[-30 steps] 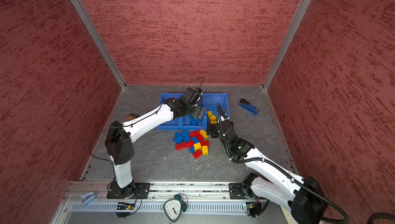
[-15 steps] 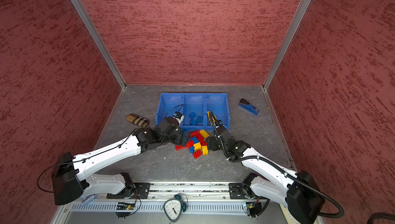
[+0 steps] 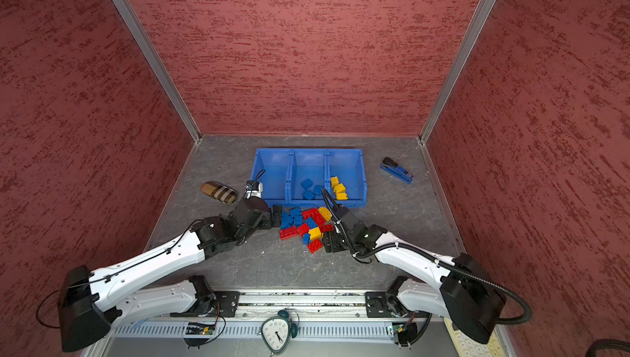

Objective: Sort the legos into containers by color
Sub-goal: Pick up the lego from the bottom-center of the table.

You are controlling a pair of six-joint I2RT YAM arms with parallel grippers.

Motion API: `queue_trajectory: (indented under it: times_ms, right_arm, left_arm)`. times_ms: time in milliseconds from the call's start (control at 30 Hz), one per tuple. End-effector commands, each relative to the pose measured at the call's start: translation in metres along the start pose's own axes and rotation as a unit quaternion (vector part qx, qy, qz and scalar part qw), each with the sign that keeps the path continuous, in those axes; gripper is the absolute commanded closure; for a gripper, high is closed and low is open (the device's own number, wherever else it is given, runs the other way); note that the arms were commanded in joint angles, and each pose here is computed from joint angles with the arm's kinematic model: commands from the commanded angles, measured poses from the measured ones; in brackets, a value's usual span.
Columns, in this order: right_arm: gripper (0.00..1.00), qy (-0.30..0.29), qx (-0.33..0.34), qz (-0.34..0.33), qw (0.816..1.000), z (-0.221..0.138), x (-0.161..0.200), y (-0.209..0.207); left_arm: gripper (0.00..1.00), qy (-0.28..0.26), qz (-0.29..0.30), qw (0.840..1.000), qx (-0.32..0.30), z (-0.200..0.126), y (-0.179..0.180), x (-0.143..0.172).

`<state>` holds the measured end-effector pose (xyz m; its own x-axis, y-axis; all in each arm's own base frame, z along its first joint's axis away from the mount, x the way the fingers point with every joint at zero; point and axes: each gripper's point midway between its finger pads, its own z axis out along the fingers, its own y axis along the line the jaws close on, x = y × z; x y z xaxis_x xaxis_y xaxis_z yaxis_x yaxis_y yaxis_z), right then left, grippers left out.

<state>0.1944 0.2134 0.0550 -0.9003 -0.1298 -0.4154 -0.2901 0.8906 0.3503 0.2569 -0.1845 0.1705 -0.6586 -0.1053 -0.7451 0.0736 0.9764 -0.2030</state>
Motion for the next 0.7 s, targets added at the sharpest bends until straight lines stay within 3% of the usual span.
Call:
queue_trajectory:
  times_ms: [0,233,433,667]
  right_arm:
    - [0.33,-0.009,0.032,0.002,0.999,0.006,-0.009,-0.005]
    - [0.51,-0.002,0.098,0.009,0.995,0.015,-0.007,-0.024]
    - [0.5,-0.026,0.071,-0.017,0.997,0.02,-0.019,-0.012]
    - [0.54,-0.014,0.101,-0.067,0.992,0.03,-0.02,-0.02]
  left_arm:
    - [0.0,-0.014,-0.013,1.0,-0.008,0.004,0.0,-0.007]
    - [0.01,-0.014,-0.016,1.0,-0.005,0.006,-0.002,-0.006]
    - [0.0,-0.008,-0.014,1.0,-0.009,0.007,0.0,-0.002]
    - [0.01,-0.003,-0.013,1.0,-0.013,0.008,0.001,0.001]
